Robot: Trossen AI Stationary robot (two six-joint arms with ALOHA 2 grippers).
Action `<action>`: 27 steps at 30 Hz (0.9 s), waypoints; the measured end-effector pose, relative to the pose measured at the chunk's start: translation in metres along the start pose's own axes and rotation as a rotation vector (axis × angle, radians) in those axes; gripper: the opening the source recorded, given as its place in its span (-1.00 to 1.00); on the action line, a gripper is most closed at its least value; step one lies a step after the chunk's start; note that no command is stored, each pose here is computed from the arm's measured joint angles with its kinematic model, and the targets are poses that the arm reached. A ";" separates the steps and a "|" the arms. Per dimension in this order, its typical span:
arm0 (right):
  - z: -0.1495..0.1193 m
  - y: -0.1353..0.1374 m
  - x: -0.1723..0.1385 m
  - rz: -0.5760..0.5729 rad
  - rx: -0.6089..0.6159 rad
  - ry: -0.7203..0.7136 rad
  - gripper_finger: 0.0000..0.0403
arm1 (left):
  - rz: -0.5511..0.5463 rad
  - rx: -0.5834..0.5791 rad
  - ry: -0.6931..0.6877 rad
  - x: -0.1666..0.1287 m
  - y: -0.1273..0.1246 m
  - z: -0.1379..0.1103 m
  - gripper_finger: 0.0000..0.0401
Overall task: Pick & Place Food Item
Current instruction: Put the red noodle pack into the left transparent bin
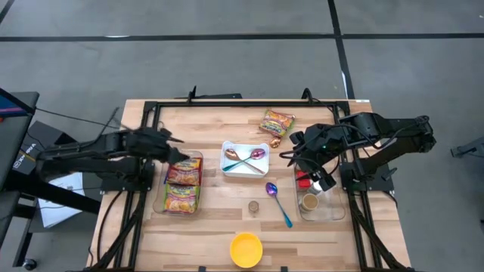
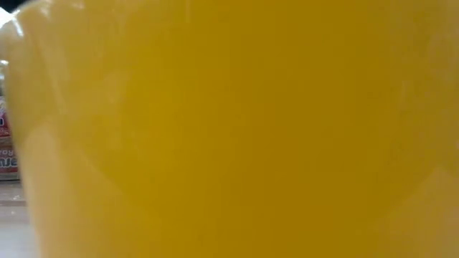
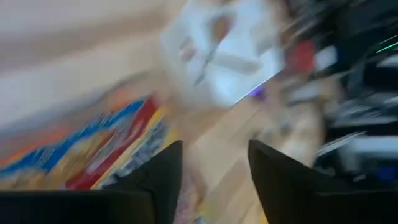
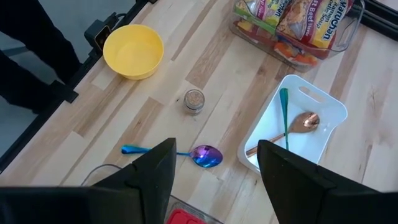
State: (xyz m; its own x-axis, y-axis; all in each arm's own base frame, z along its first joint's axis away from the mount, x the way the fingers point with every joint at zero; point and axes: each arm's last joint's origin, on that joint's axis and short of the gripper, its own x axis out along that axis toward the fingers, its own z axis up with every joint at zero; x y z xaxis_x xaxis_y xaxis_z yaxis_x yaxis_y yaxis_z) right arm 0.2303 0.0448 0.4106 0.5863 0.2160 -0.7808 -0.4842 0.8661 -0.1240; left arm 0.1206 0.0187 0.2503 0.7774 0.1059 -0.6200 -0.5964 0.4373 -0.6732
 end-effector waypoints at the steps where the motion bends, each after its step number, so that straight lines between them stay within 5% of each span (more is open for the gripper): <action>1: 0.000 -0.001 0.000 -0.002 0.003 0.001 0.09 | 0.036 -0.005 0.051 0.007 0.001 -0.001 -0.18; 7: -0.002 -0.004 0.000 -0.009 0.030 0.009 0.09 | 0.129 -0.007 0.274 0.040 0.002 -0.006 -0.58; 14: -0.002 -0.004 0.000 -0.009 0.041 0.011 0.09 | 0.199 0.008 0.235 0.046 0.004 -0.005 -0.94; 27: -0.002 -0.004 0.000 -0.009 0.031 0.012 0.09 | 0.216 0.016 0.157 0.022 0.011 -0.007 -1.00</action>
State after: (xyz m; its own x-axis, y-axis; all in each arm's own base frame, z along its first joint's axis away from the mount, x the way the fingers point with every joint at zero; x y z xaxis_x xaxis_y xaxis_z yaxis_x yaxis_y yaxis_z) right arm 0.2310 0.0406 0.4097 0.5827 0.2035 -0.7868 -0.4591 0.8813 -0.1121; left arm 0.1298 0.0196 0.2268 0.5911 0.0591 -0.8044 -0.7411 0.4335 -0.5127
